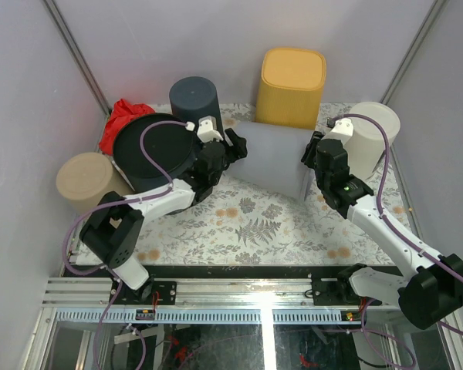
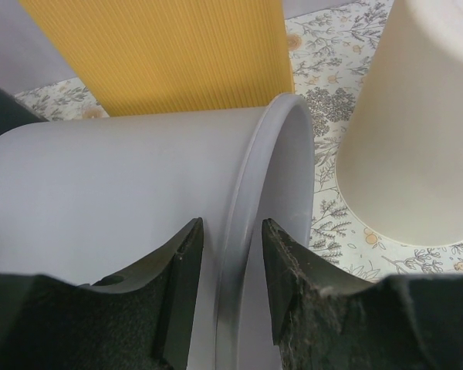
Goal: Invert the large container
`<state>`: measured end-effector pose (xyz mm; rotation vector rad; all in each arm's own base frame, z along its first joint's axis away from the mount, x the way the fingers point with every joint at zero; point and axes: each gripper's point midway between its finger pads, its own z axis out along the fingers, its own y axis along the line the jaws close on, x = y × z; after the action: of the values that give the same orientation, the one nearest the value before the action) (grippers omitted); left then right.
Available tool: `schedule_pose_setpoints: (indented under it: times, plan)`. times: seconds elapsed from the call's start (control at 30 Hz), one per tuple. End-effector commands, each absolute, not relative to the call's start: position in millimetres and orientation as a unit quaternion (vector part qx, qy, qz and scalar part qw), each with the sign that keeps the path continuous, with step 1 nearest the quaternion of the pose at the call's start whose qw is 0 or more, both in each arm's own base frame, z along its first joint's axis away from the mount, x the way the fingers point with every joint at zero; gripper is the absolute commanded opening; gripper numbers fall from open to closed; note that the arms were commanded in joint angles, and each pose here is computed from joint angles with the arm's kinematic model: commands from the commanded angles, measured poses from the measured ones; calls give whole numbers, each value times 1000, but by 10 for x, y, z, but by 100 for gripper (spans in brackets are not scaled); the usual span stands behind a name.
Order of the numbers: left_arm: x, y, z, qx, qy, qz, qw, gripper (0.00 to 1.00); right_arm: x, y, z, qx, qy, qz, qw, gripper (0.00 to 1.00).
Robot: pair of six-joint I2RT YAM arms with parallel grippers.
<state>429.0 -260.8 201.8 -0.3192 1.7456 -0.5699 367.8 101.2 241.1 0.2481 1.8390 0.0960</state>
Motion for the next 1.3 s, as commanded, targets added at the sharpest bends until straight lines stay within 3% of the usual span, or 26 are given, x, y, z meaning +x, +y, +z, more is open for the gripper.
schedule_pose_setpoints:
  times: [0.0, 0.6, 1.27]
  plan:
    - [4432, -2652, 2028, -136, 748, -240, 603, 73, 3705, 852, 2423, 136, 785, 13, 604, 42]
    - [4479, -2839, 1860, -99, 758, -266, 587, 72, 3773, 929, 2332, 126, 794, 28, 594, 42]
    - [3489, -2965, 2103, -94, 748, -317, 576, 71, 3704, 1449, 2356, 46, 804, 150, 574, 41]
